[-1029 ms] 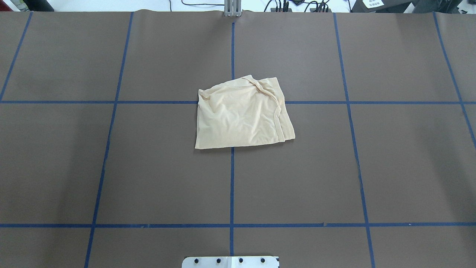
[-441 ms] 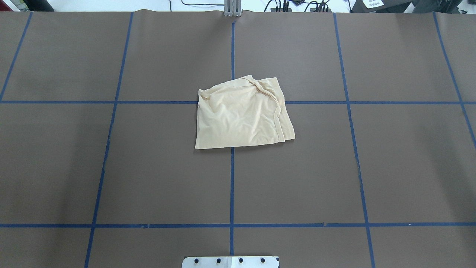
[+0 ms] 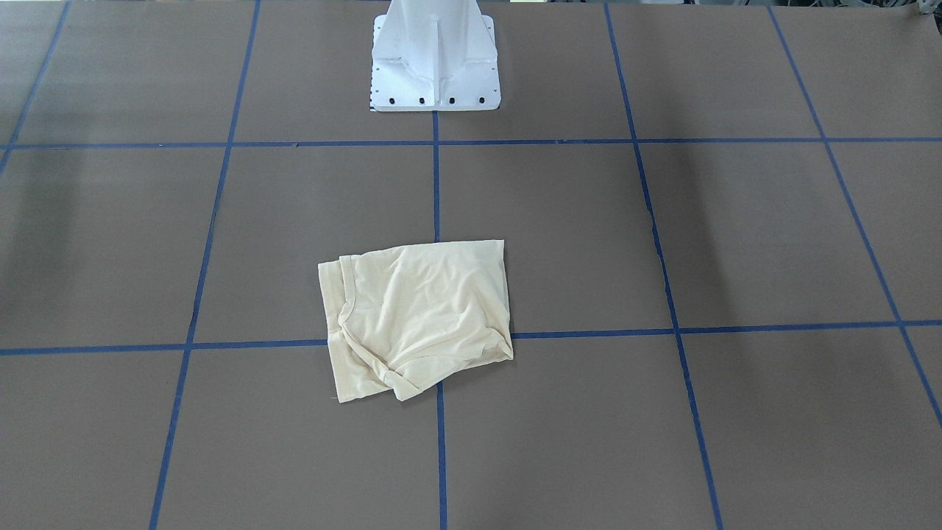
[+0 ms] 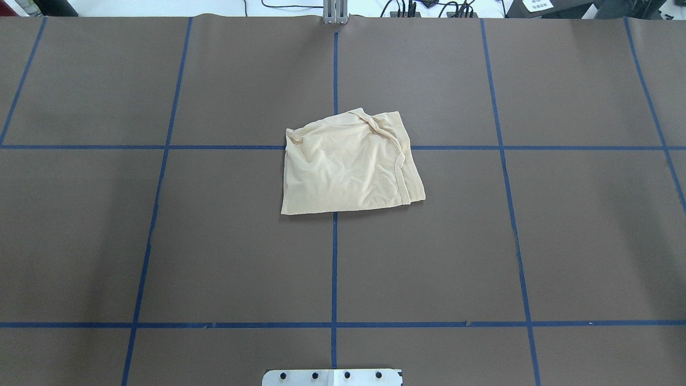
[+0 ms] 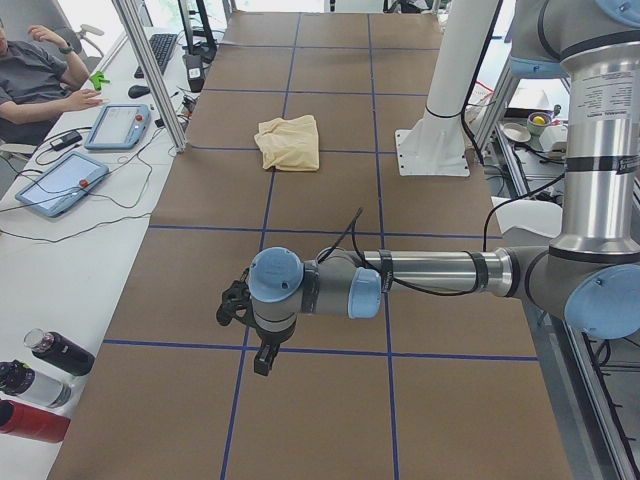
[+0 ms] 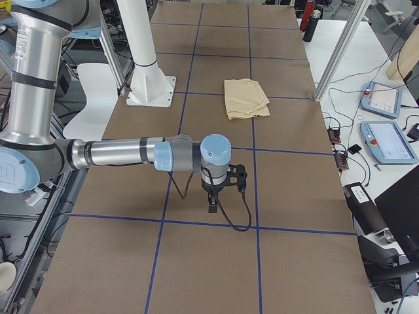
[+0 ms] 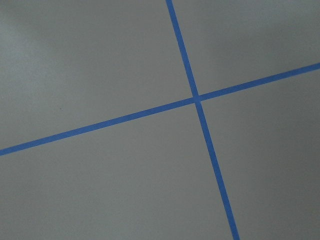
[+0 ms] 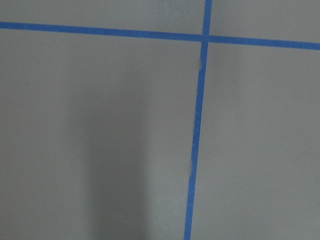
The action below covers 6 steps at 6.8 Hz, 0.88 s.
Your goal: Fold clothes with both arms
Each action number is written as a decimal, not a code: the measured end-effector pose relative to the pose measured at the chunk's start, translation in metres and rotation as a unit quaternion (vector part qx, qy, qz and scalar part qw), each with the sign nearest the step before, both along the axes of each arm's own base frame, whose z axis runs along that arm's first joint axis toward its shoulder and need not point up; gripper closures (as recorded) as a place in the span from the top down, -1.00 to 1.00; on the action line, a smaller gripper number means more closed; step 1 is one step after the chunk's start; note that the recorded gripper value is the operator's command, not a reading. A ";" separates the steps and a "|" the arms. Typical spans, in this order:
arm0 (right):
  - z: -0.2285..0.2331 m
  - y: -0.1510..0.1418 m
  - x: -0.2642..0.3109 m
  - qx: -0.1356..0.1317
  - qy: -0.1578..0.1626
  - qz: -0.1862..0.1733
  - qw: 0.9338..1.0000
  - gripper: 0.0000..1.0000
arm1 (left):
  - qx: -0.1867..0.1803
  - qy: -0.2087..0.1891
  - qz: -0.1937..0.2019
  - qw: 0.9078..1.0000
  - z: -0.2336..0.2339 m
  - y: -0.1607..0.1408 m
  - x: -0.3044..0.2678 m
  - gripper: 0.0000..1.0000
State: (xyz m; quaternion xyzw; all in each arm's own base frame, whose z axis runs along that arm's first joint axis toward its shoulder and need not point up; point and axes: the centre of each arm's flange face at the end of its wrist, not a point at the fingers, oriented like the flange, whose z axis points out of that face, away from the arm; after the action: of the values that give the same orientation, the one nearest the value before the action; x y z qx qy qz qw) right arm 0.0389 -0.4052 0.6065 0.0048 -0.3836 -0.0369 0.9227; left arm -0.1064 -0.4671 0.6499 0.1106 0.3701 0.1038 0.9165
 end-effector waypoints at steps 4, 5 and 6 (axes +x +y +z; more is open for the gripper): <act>0.003 0.001 0.001 -0.003 0.004 0.000 1.000 1.00 | 0.007 0.000 0.000 1.000 -0.001 -0.001 0.000 1.00; 0.004 0.001 0.001 -0.003 0.004 0.000 1.000 1.00 | 0.008 0.000 0.000 1.000 -0.001 -0.001 0.000 1.00; 0.004 0.001 0.001 -0.004 0.004 0.000 1.000 1.00 | 0.009 0.000 0.000 1.000 -0.001 -0.001 0.000 1.00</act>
State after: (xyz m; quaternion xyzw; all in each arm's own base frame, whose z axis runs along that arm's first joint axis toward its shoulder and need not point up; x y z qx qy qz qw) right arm 0.0395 -0.4041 0.6109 0.0006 -0.3799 -0.0352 0.9243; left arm -0.1063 -0.4681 0.6492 0.1184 0.3692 0.1072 0.9155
